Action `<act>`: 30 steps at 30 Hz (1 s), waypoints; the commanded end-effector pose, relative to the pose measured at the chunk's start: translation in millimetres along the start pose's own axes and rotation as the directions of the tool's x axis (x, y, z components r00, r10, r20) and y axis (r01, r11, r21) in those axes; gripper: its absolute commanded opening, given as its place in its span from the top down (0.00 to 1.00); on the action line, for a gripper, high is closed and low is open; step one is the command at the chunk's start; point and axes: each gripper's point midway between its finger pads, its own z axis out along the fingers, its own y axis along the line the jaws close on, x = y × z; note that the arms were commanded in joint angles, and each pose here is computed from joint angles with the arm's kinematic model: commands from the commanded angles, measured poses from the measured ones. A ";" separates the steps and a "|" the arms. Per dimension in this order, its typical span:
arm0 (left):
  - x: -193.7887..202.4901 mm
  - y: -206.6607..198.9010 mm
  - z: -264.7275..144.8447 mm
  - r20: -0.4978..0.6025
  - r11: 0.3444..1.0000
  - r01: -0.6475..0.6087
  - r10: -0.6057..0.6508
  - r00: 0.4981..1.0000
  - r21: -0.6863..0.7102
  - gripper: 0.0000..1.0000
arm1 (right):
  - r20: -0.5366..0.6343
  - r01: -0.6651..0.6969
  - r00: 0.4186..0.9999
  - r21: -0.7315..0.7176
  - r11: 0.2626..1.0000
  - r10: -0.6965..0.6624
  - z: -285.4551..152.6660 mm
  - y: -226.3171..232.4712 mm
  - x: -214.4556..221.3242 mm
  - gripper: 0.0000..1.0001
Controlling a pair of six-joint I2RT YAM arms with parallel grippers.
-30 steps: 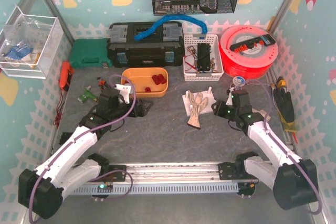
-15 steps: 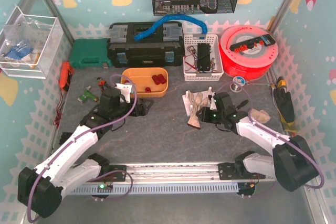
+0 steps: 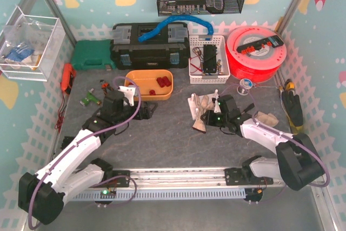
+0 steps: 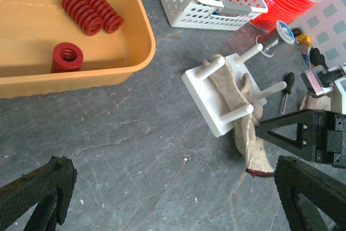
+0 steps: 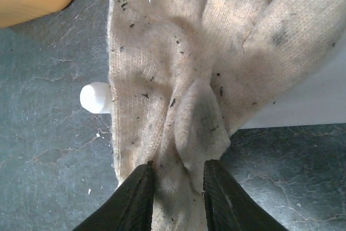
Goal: Install the large spring
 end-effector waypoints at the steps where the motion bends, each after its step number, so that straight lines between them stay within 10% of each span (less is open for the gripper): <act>1: -9.2 -4.4 -4.2 0.025 1.000 -0.017 0.017 1.000 0.001 0.01 | 0.003 0.016 1.000 -0.023 1.000 -0.016 2.4 5.7 -0.9 0.71; 12: -9.7 -4.5 -5.4 0.030 1.000 -0.019 0.019 0.999 0.000 0.01 | -0.005 0.021 1.000 -0.031 0.999 -0.022 5.7 5.5 0.8 0.77; 19: -9.7 -3.3 -5.5 0.033 1.000 -0.017 0.018 0.999 -0.006 0.01 | 0.035 0.043 0.999 -0.050 0.998 -0.041 -3.3 11.2 -4.6 1.00; 30: -8.6 -0.9 -3.7 0.028 1.000 -0.014 0.014 0.999 -0.016 0.01 | 0.230 0.121 0.965 0.030 0.992 -0.125 -62.2 26.9 -49.9 1.00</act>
